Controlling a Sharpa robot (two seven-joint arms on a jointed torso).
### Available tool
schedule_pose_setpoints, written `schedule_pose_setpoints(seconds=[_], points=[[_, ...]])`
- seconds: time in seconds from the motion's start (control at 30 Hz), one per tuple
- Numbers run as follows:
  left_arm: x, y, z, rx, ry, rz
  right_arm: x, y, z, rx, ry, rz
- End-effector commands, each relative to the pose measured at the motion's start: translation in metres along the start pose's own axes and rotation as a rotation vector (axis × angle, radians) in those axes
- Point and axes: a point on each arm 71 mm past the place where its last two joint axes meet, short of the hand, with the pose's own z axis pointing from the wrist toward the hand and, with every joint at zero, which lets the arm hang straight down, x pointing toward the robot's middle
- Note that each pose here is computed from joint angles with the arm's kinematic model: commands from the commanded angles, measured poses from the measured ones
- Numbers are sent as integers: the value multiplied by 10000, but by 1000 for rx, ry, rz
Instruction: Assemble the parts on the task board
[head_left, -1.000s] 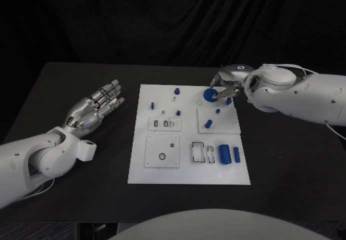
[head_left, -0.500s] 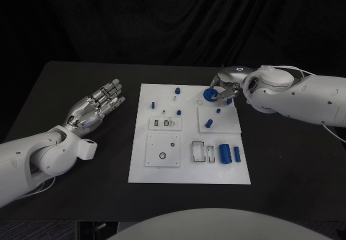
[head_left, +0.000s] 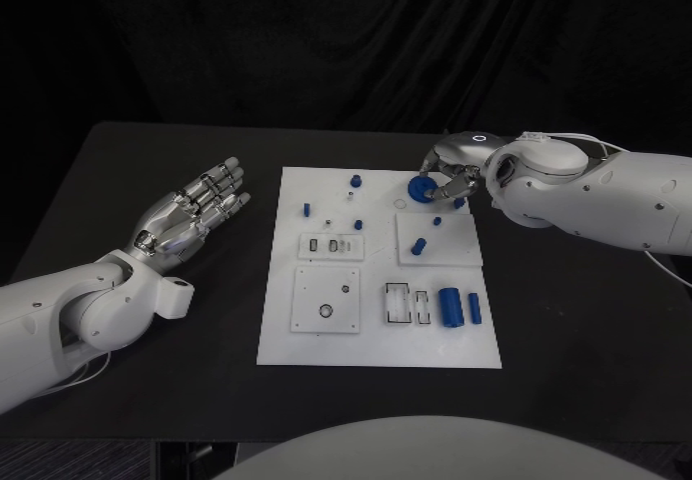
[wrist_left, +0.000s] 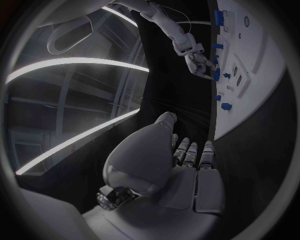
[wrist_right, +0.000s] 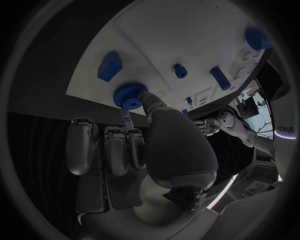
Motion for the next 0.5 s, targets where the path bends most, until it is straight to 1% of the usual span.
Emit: schedule_pose_setpoints(seconds=[0.03,0.27,0.37,0.5], points=[[13,-104,4,146,10,-14,20,24,-38,-17,-28,-5],[9,-101,5,144,9,-13,-242,184,-42,-67,-87,-15],[10,-99,9,143,9,-13,-358,310,-20,-103,-107,-19],[19,-96,17,142,12,-15,-435,481,38,-151,-121,-23]])
